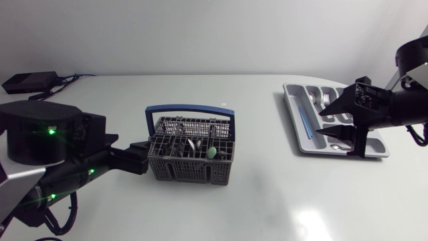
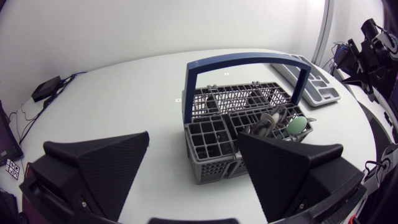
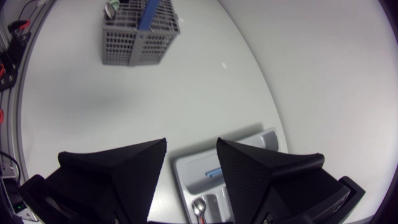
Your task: Unload the cutlery basket into the drawer organizer.
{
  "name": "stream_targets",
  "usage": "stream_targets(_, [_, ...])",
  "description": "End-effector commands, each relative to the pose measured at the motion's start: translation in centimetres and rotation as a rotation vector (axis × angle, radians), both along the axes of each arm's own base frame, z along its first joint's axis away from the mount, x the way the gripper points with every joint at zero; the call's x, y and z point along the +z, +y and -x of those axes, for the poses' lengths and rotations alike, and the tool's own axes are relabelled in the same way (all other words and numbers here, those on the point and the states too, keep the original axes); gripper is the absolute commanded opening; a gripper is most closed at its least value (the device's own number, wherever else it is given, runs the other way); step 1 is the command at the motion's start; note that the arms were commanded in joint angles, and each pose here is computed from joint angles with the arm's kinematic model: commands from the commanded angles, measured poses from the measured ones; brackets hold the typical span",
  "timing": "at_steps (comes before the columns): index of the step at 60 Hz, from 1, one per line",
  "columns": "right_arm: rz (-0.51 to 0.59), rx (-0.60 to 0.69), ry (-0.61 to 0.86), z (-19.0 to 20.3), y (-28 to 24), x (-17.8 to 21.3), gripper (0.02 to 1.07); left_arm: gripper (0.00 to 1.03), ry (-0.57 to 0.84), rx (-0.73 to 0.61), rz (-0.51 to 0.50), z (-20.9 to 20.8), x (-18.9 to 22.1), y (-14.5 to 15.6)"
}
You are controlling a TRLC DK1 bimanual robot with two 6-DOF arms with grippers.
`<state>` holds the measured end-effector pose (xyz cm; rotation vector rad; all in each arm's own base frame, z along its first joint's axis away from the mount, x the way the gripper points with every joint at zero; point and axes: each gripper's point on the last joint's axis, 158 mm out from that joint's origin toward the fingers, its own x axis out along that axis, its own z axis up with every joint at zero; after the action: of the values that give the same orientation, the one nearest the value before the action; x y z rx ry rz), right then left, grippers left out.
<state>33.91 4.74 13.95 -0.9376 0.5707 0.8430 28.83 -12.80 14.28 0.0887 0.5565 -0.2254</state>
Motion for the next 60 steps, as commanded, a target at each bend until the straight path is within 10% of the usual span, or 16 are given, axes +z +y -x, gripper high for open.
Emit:
stream_targets(1, [-0.077,0.003,0.078,2.3,3.6,-0.1,0.63,0.99,-0.010,0.005,0.023,-0.6,1.0,-0.7])
stream_targets(19, [-0.139,0.112,0.160,7.9,13.9,-0.1,0.63,0.99,0.022,-0.055,-0.007,-0.8,0.4,-3.2])
stream_targets(60, [-0.156,0.139,0.221,11.1,17.1,-2.6,0.63,0.99,0.200,-0.221,-0.294,-1.2,-1.4,-5.5])
